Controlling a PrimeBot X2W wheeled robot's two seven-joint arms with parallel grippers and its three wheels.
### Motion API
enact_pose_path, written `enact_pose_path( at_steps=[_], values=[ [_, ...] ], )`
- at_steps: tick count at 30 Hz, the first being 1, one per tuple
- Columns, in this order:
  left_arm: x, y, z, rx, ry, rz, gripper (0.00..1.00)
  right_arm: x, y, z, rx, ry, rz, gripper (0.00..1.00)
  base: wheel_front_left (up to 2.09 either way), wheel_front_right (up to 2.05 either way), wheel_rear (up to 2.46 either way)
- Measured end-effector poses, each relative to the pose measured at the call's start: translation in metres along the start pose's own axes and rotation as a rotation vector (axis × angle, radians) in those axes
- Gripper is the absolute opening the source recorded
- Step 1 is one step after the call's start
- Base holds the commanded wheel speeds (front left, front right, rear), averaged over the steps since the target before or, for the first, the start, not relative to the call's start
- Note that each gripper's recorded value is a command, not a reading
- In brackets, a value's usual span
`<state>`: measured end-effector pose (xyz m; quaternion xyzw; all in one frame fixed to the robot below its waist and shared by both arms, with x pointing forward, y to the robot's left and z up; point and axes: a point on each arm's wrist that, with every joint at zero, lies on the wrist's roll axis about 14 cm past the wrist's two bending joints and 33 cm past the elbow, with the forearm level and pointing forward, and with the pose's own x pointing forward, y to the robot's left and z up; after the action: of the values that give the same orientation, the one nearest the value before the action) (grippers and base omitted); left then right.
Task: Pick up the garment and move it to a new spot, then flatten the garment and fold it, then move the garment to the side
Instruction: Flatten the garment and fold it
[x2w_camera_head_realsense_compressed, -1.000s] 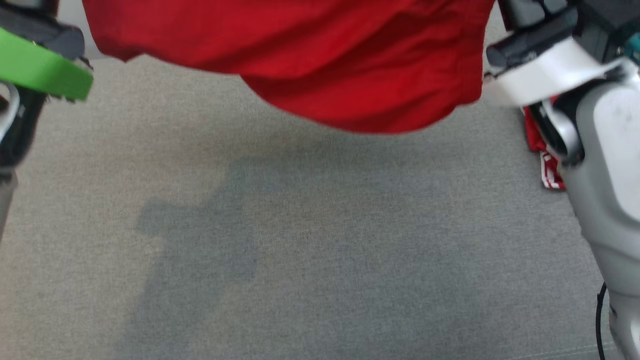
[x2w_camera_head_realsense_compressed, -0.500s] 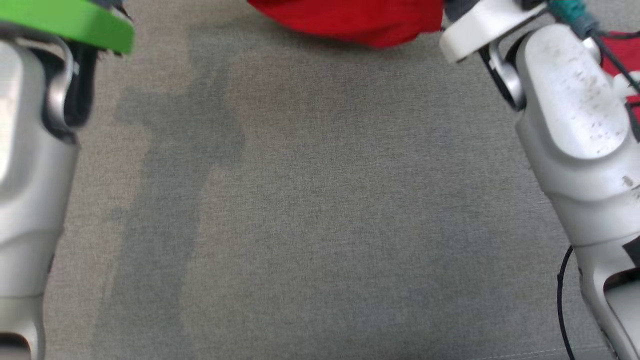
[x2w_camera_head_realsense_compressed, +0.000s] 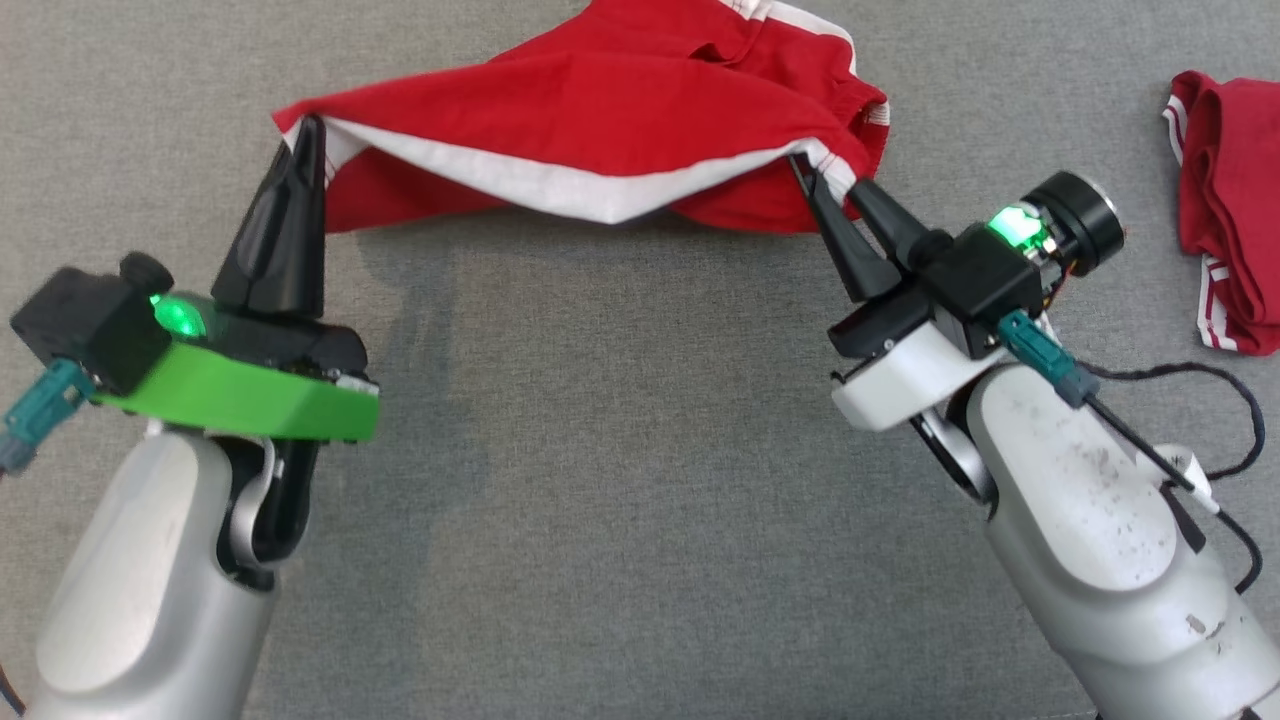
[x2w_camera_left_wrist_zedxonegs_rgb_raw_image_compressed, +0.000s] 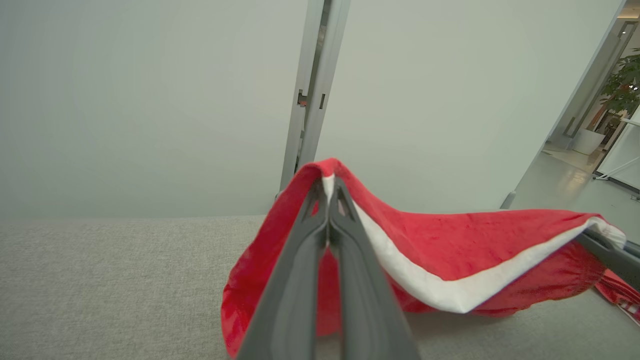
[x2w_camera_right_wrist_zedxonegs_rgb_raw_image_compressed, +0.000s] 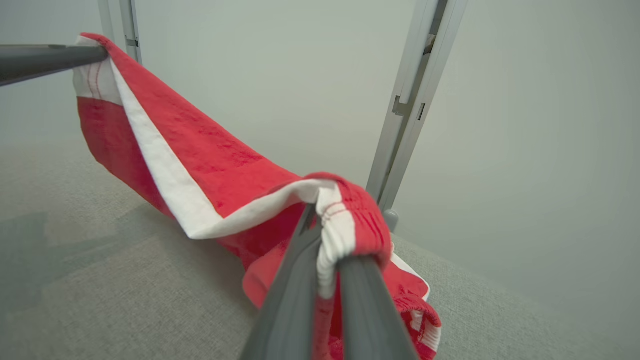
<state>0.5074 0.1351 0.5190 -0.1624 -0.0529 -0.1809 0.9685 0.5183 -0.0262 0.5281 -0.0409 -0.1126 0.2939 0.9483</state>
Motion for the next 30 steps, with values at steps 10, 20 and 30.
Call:
enact_pose_path(
  at_steps=[10,20,30],
  values=[
    [-0.058,-0.031,-0.004,-0.039,0.015,0.011,0.0,-0.048,0.012,0.015,0.037,-0.002,-0.049,0.0,0.0,0.0,0.0],
    [-0.114,-0.057,0.019,-0.051,-0.032,0.029,0.0,-0.107,0.021,0.033,0.063,0.011,-0.117,0.0,0.0,0.0,0.0],
    [-0.147,-0.081,0.034,-0.049,-0.05,0.025,0.0,-0.149,0.022,0.054,0.059,0.034,-0.185,0.0,0.0,0.0,0.0]
  ],
)
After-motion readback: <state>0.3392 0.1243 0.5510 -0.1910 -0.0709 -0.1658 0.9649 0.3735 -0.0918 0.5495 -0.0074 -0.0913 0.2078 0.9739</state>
